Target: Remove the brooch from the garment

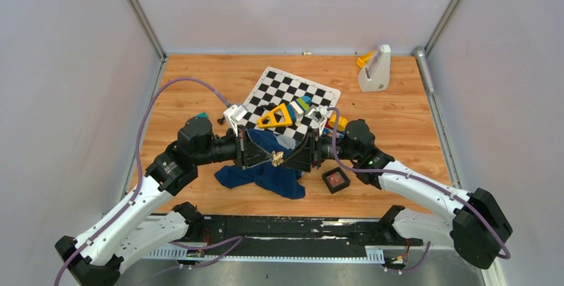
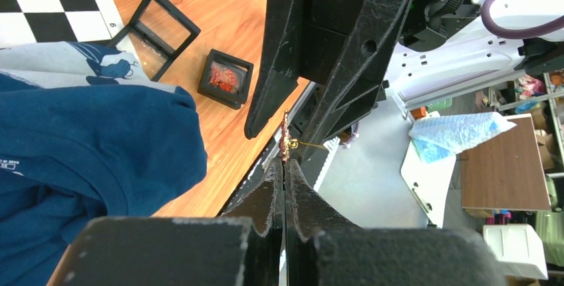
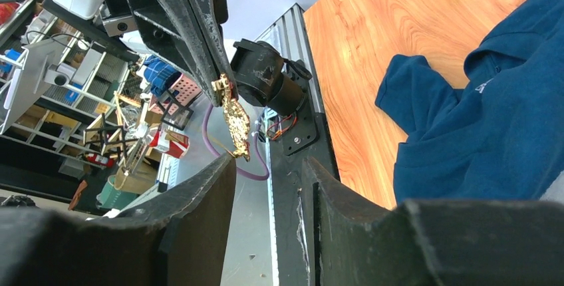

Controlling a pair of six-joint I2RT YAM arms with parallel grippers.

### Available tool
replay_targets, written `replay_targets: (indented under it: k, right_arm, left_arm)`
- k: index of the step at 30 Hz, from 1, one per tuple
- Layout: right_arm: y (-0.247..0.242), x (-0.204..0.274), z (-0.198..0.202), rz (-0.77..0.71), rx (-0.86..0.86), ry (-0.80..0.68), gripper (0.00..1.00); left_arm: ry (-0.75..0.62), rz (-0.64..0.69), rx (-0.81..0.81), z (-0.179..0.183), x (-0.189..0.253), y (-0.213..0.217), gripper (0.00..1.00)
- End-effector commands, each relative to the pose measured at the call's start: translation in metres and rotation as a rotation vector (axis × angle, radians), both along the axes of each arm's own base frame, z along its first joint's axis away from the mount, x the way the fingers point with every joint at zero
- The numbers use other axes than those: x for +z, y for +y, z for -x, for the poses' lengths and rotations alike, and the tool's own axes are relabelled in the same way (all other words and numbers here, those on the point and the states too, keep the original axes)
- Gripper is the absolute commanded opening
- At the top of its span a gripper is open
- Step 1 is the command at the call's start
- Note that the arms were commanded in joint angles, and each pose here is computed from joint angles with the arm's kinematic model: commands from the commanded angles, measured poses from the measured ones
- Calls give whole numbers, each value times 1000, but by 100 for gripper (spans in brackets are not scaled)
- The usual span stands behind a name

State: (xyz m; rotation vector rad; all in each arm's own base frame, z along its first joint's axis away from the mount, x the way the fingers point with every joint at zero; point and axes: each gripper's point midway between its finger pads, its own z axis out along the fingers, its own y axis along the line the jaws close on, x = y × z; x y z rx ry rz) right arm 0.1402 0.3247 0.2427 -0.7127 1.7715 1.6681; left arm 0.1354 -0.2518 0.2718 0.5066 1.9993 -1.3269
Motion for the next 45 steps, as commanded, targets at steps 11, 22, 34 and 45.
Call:
replay_targets:
  k: [11,22,34,45]
  right_arm:
    - [10,29,-5,-77,26,-48,39]
    - [14,33,-9,-88,21,-31,38]
    - [15,29,-16,-80,-20,2,30]
    - [6,29,-23,-94,-106,-4,30]
  left_arm:
    - [-35,53,-81,7,7,-9,0]
    - [-30,53,-90,7,5,-11,0]
    - [-31,55,-93,8,5,-11,0]
    - [-30,36,-68,5,1,-8,0]
